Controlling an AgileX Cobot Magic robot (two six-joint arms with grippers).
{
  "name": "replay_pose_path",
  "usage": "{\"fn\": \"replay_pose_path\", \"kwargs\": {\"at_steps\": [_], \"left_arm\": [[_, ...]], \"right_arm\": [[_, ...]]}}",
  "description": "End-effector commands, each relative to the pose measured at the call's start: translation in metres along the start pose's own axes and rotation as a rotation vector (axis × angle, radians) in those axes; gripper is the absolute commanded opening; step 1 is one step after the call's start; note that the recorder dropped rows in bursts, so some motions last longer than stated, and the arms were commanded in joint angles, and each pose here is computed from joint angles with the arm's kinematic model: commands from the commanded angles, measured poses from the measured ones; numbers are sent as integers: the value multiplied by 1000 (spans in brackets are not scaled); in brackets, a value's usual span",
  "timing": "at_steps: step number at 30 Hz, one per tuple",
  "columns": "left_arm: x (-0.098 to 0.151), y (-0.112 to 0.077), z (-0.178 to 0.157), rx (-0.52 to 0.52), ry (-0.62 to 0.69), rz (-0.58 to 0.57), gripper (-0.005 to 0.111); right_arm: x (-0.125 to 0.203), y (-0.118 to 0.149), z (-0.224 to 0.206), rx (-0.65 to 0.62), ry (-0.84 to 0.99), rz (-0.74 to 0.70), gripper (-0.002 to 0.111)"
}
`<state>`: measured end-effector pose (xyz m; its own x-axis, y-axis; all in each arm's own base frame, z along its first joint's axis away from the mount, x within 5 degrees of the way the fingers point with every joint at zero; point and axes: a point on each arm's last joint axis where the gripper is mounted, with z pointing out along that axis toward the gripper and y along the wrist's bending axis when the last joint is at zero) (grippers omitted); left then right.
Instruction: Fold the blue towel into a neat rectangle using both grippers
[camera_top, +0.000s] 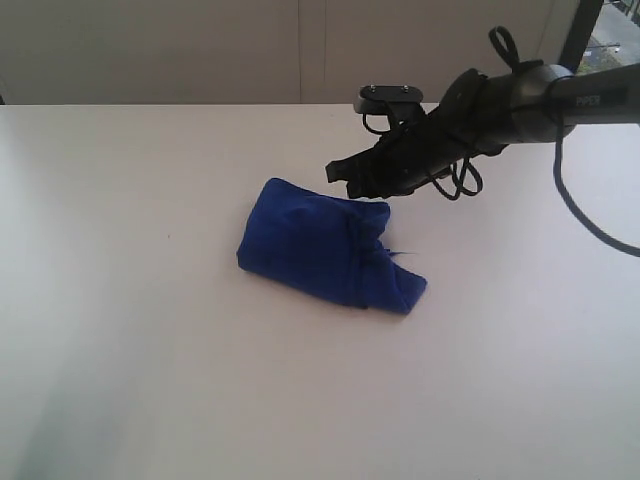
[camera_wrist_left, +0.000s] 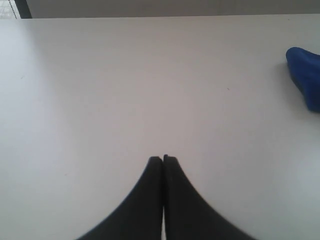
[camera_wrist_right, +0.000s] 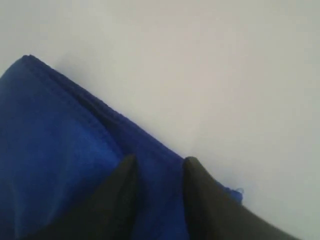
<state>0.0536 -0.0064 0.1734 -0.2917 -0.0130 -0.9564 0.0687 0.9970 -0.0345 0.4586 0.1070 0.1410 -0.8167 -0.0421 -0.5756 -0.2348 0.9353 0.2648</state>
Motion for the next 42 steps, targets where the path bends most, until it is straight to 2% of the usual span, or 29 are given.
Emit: {"fn": "replay_pose_path", "kwargs": {"at_steps": [1, 24, 30, 35, 42], "left_arm": [[1, 0, 0, -2, -6, -2, 0], [1, 0, 0, -2, -6, -2, 0], [1, 0, 0, -2, -6, -2, 0], [1, 0, 0, -2, -6, -2, 0], [1, 0, 0, -2, -6, -2, 0]], "right_arm": [[1, -4, 5, 13, -11, 14, 31], [6, -6, 12, 13, 7, 22, 31], [16, -9, 24, 12, 46, 33, 30], [15, -9, 24, 14, 39, 32, 23], [10, -8, 19, 19, 14, 29, 3]]}}
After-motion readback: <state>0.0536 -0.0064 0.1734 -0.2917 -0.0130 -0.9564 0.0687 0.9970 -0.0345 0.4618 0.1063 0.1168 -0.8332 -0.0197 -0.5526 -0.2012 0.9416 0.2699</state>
